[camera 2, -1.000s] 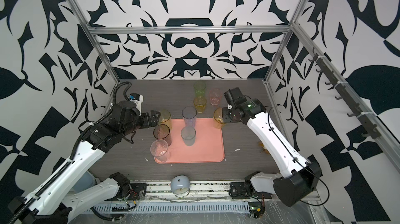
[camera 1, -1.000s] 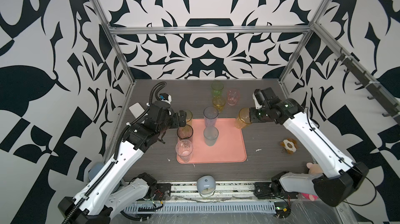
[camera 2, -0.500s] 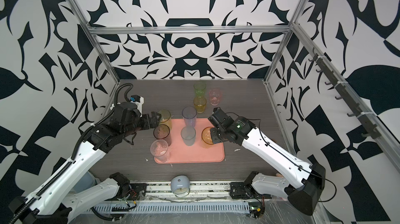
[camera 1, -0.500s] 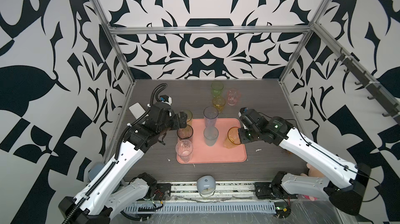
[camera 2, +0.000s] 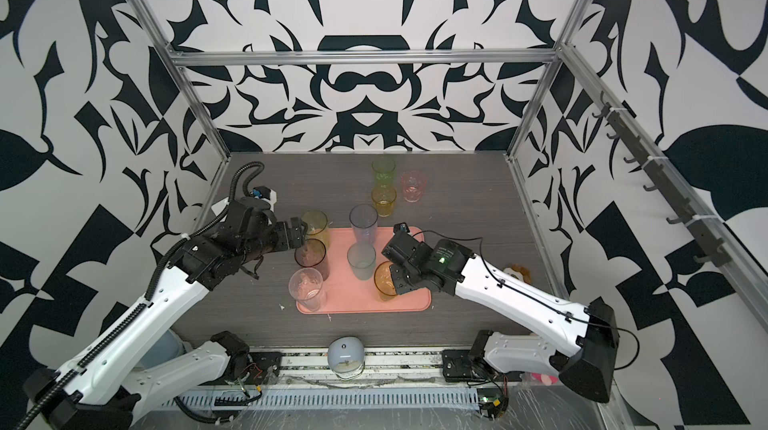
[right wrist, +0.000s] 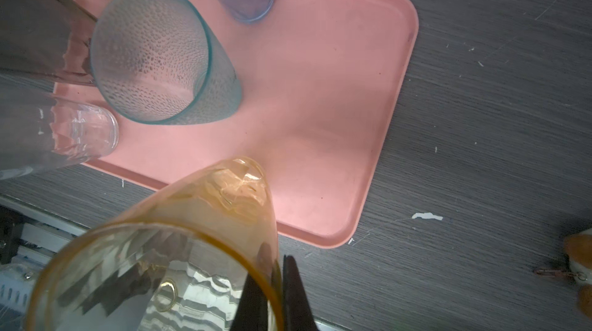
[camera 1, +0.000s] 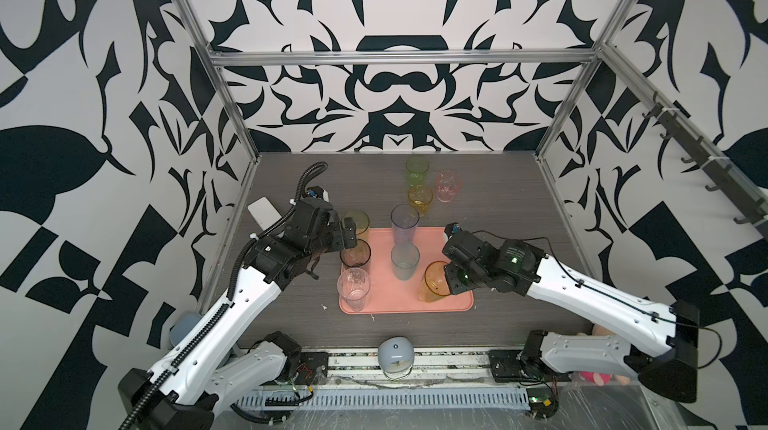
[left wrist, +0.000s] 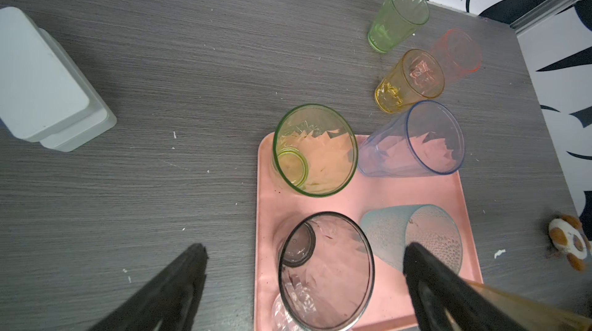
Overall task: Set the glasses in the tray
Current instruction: 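Lower the amber glass onto the tray's nearer edge and open the right gripper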
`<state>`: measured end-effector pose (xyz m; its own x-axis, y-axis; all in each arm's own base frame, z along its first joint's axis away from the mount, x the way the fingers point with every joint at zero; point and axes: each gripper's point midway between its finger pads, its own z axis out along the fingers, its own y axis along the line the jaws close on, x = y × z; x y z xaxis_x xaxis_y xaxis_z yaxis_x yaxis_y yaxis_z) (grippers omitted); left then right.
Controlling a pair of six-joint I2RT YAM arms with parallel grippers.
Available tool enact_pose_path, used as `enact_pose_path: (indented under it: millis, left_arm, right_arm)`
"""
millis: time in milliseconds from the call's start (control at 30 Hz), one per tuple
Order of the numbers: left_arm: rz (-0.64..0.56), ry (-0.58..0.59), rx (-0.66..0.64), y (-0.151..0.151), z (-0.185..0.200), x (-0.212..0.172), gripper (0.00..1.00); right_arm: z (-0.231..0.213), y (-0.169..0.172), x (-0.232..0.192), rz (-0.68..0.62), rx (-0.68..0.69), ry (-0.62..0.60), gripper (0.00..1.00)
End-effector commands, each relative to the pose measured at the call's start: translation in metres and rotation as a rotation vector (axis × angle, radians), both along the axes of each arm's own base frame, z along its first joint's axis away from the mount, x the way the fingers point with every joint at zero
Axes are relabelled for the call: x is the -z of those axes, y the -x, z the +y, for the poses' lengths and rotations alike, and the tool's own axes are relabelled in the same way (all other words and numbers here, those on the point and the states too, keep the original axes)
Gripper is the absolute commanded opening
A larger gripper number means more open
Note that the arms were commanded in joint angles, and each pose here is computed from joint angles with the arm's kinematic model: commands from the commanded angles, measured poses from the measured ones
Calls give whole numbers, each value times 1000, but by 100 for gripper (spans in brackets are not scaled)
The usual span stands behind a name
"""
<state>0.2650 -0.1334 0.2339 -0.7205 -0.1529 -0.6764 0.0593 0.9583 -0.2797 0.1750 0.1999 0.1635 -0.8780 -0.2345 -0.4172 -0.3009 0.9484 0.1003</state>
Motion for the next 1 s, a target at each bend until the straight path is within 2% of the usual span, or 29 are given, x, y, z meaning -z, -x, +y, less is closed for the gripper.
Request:
enact_pose_path:
  millis: [0,333,967]
  left_arm:
    - [-3,-21,-39,0,9,5,99]
    - [-62,-3,-31,4,13,-7,99]
    - [-56,-15,-25,8,15,1,99]
  right_arm:
    - [9,-7,-5,-65,25,-41,0]
    - [26,-7,2,-72,-3,-41,0]
    - [60,-14,9,-53,-57,6,0]
